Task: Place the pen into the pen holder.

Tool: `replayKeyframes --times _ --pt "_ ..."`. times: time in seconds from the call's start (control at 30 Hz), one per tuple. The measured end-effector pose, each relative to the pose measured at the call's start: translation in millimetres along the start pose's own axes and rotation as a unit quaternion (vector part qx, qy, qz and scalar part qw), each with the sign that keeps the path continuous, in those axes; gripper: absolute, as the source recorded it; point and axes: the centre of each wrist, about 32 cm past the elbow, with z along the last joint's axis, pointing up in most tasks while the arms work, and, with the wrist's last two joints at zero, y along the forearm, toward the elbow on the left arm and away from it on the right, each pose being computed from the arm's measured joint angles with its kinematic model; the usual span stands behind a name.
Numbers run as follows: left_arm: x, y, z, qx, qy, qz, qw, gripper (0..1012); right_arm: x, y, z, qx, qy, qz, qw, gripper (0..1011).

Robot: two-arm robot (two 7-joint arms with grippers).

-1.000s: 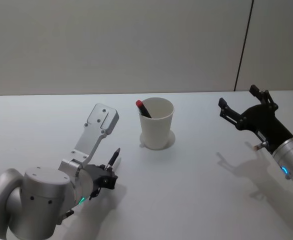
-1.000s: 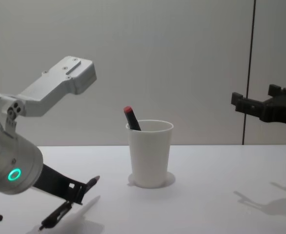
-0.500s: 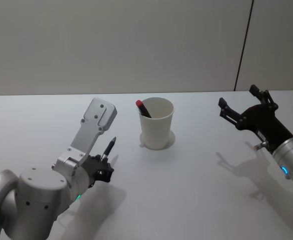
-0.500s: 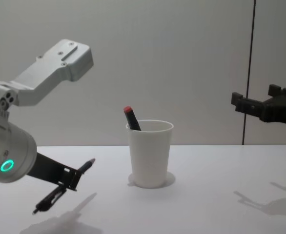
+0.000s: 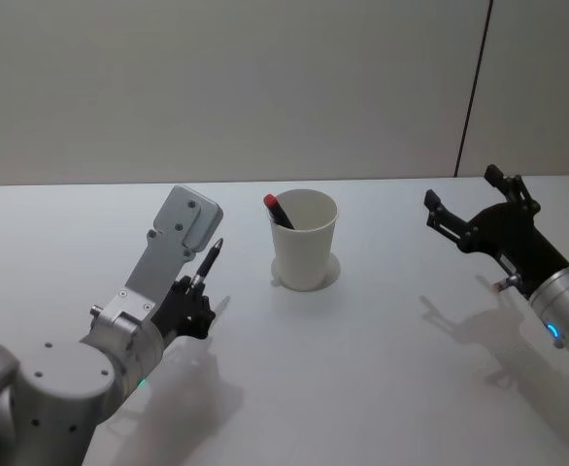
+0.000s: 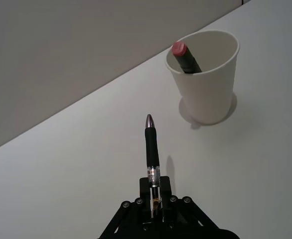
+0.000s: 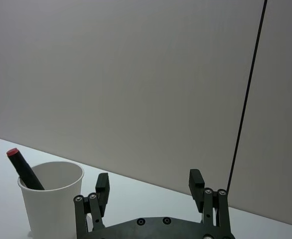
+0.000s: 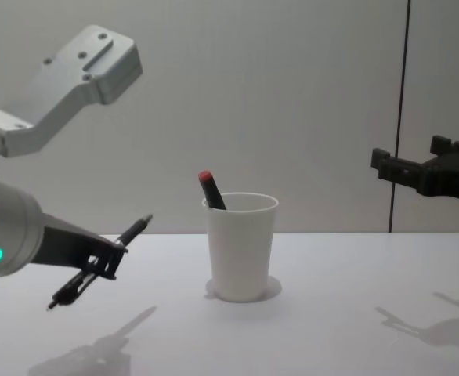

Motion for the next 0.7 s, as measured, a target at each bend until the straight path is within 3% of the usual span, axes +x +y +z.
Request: replayKeyframes --times 0.43,0.53,0.57,0.7 --pt "8.6 11.6 -15.5 -0.069 -0.022 -0.003 0.9973 1001 0.0 0.0 0.0 0.0 0.0 0.0 1.0 1002" --pt "12.2 14.7 -22.1 -0.093 -0.024 -0.009 0.9953 1001 0.0 0.0 0.0 0.0 0.0 0.0 1.0 1002" --pt "12.2 14.7 -22.1 -0.093 -0.024 -0.009 0.9953 1001 0.0 0.0 0.0 0.0 0.0 0.0 1.0 1002" --pt "17.0 17.5 -29.4 -0.127 -0.025 -0.021 0.9914 1001 0.0 0.0 0.0 0.0 0.0 0.0 1.0 1002"
